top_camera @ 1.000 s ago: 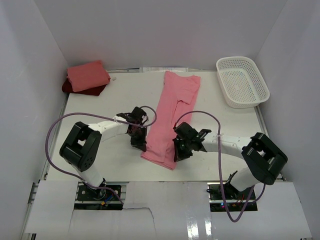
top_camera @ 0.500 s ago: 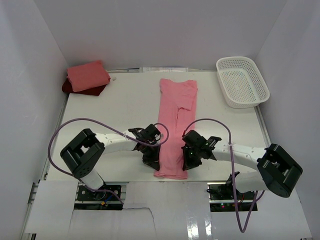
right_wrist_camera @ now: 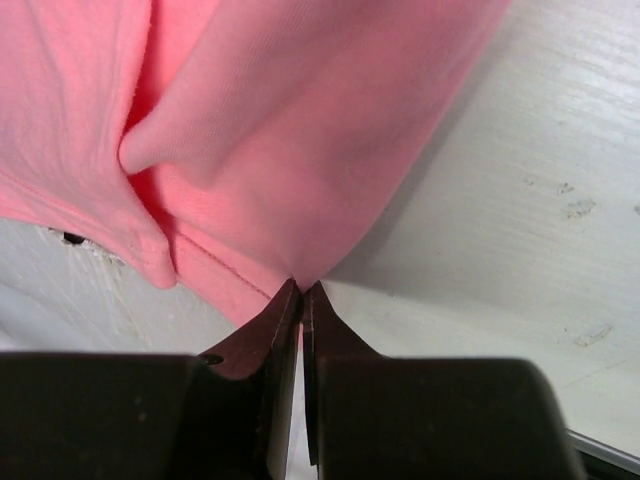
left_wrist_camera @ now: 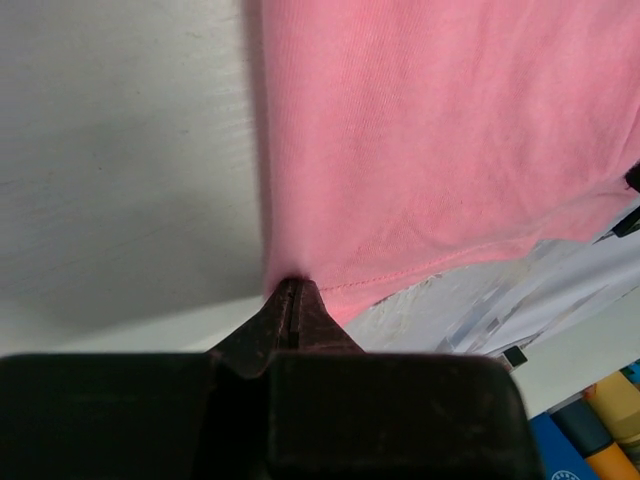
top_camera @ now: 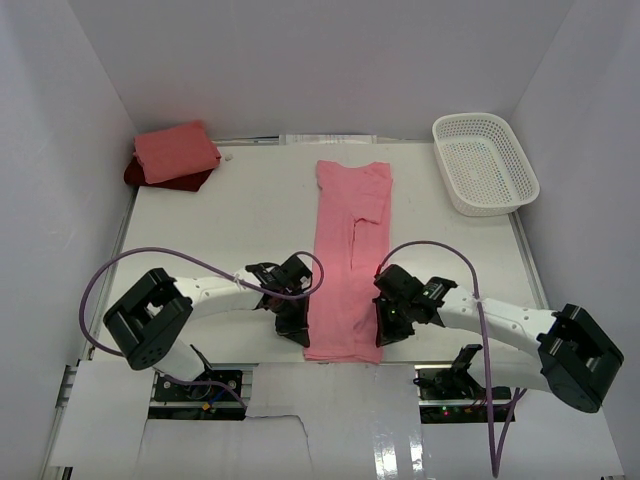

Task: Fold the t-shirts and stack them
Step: Rotate the tshirt 90 degrees, then grab the bottom of the folded rectangular tshirt with both arms

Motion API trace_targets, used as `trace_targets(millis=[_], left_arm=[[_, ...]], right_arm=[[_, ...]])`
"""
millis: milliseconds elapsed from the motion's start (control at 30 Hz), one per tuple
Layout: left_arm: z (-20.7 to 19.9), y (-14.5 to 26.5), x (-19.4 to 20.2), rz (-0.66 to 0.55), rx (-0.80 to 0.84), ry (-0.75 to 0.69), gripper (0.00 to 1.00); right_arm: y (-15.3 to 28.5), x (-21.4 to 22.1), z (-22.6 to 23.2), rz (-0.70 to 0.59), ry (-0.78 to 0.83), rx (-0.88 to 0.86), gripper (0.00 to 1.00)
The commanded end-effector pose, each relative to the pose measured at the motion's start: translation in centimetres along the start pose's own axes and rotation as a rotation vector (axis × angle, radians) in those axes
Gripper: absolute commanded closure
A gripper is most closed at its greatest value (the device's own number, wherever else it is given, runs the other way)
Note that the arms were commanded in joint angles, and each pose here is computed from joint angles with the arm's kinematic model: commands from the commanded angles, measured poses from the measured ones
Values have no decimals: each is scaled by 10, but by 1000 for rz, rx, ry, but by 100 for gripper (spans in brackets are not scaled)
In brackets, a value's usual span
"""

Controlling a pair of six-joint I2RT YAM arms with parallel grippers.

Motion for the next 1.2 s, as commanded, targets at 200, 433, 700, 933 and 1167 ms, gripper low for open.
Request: trace_targets(millis=[200,433,700,933,1167], left_arm=[[-32,13,-39,-114,2,-34,100],[-28,6,-31,-55,10,-29,86],[-10,15,-2,-53,33,4,30],[-6,17,17,-23,52,17,30],[-7,1,24,9,47,13,32]], right_arm=[[26,-10,15,-40,15,-19,92],[15,-5,9,4,25,0,67],[13,6,0,15,-14,2,56],[10,17,-1,27,-33,-43,55],[-1,27,-2,58,-43,-49,56]])
Point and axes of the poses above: each gripper's point midway between its finger pads, its own y axis back along the fingers, its own z axis along the line the jaws close on, x = y × z, the point moved 6 cm from there along y, back along the fingers, and after that the axes turned 6 degrees about -y, right-handed, at the moved point
